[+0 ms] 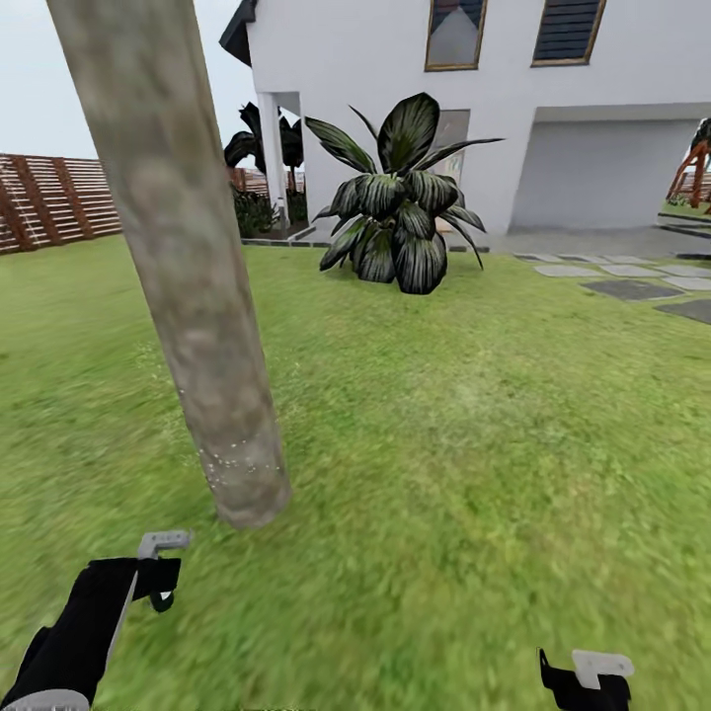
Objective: In the garden, pick up the pesticide atomizer on the floor and spray pesticide onto both trees until each tree trunk is fully covered.
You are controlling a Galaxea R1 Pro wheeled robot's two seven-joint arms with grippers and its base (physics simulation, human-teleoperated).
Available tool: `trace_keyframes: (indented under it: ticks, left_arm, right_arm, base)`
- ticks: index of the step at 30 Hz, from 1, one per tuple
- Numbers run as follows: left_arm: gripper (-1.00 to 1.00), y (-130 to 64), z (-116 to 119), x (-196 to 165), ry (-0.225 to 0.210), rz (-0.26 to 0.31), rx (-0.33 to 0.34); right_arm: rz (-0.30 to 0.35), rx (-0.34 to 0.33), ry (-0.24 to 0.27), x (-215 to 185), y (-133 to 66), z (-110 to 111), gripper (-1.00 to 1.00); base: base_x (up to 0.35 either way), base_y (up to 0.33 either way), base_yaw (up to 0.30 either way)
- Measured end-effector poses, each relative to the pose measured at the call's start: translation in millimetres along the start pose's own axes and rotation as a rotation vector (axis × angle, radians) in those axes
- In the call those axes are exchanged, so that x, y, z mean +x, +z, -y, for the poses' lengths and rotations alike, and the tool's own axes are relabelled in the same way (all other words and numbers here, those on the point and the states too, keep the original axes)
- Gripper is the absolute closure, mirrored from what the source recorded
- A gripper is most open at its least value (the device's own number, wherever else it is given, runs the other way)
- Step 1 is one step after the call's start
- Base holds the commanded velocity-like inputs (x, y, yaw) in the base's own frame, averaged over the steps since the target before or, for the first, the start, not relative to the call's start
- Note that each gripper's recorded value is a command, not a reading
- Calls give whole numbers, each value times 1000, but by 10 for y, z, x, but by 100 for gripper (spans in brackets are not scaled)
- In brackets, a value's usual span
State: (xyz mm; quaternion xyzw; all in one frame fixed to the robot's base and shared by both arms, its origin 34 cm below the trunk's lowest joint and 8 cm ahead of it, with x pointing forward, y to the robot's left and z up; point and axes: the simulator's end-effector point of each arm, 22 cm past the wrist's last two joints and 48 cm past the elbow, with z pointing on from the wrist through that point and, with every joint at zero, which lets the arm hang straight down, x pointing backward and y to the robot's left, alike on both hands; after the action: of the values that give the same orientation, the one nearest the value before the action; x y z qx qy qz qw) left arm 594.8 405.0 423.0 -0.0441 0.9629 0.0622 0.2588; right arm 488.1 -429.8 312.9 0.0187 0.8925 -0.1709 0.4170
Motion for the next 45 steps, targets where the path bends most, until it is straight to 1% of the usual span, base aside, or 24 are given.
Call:
trace_keyframes:
  ticks: [3, 4, 5, 6, 7, 8, 10, 11, 13, 15, 16, 19, 21, 22, 23, 26, 27, 29, 30, 31, 34, 39, 41, 45]
  left_arm:
    - [100, -53, 177, -217, -6, 34, 67]
    - [100, -95, 251, -403, -8, 61, 97]
    - [100, -176, 406, -725, 10, 104, 143]
    - [100, -226, 475, -900, 22, 129, 158]
    - [100, -268, 441, -1056, 45, 150, 148]
    - [100, -287, 415, -1125, 47, 158, 143]
    - [100, -362, 144, -1342, 56, 188, 98]
    - [100, -386, 41, -1390, 55, 194, 85]
    - [100, -404, 49, -1420, 50, 190, 90]
    - [100, -417, 403, -1445, 98, 187, 135]
    - [100, -419, 475, -1449, 115, 187, 139]
    - [100, -421, 410, -1439, 124, 175, 123]
    - [100, -438, 54, -1444, 114, 171, 75]
    - [100, -448, -24, -1444, 105, 170, 75]
    - [100, -464, -53, -1433, 101, 169, 100]
    - [100, -510, 170, -1469, 107, 181, 168]
    - [100, -599, 308, -1585, 111, 215, 187]
    - [100, -739, 372, -1751, 123, 263, 184]
    - [100, -878, 225, -1853, 112, 269, 149]
    - [100, -958, 163, -1967, 102, 286, 143]
    - [100, -1070, -12, -2146, 99, 312, 116]
    - [100, -1080, 63, -2136, 105, 309, 134]
    - [100, -1178, 60, -2212, 107, 335, 129]
    - [100, -1200, 37, -2212, 100, 331, 124]
  right_arm:
    - [0, 1, 0, 0, 0, 2, -100]
    - [0, 1, 0, -1, 0, 2, -100]
    - [0, 0, 0, 0, 0, 2, -100]
    - [0, 1, 0, 0, 0, 2, -100]
    - [0, 1, -1, -1, 1, 7, -100]
    - [0, 1, -1, 0, 1, 8, -100]
    - [0, 1, -1, -2, 2, 10, -100]
    - [0, 1, -1, -1, 2, 12, -100]
    - [0, 3, -2, 0, 3, 21, -100]
    - [0, 3, -2, 0, 3, 24, -100]
    - [0, 3, -2, 0, 3, 23, -100]
    - [0, 2, -2, 0, 3, 20, -100]
    - [0, 2, -2, -1, 4, 20, -100]
    - [0, 2, -2, -1, 3, 21, -100]
    - [0, 2, -2, -1, 3, 22, -100]
    - [0, 2, -1, 1, 2, 15, -100]
    - [0, 2, -1, 0, 1, 14, -100]
    - [0, 2, -1, 0, 1, 13, -100]
    - [0, 2, -1, -2, 2, 13, -100]
    - [0, 2, -1, -1, 2, 13, -100]
    - [0, 2, -1, -1, 2, 15, -100]
    - [0, 2, -1, 0, 2, 15, -100]
    - [0, 2, -1, 0, 2, 16, -100]
    - [0, 2, -1, 0, 2, 12, -100]
  base:
    - [0, 0, 58]
    - [0, 0, 7]
    - [0, 0, 3]
    - [0, 0, 0]
    - [0, 0, 0]
    - [0, 0, 0]
    - [0, 0, 0]
    - [0, 0, 0]
    - [0, 0, 0]
    - [0, 0, 0]
    - [0, 0, 0]
    - [0, 0, 0]
    - [0, 0, 0]
    - [0, 0, 0]
    - [0, 0, 8]
    - [0, 0, 214]
    - [0, 0, 265]
    - [0, 0, 159]
    - [0, 0, 20]
    - [0, 0, 10]
    - [0, 0, 4]
    - [0, -129, 13]
    - [0, -262, 188]
    - [0, -270, 264]
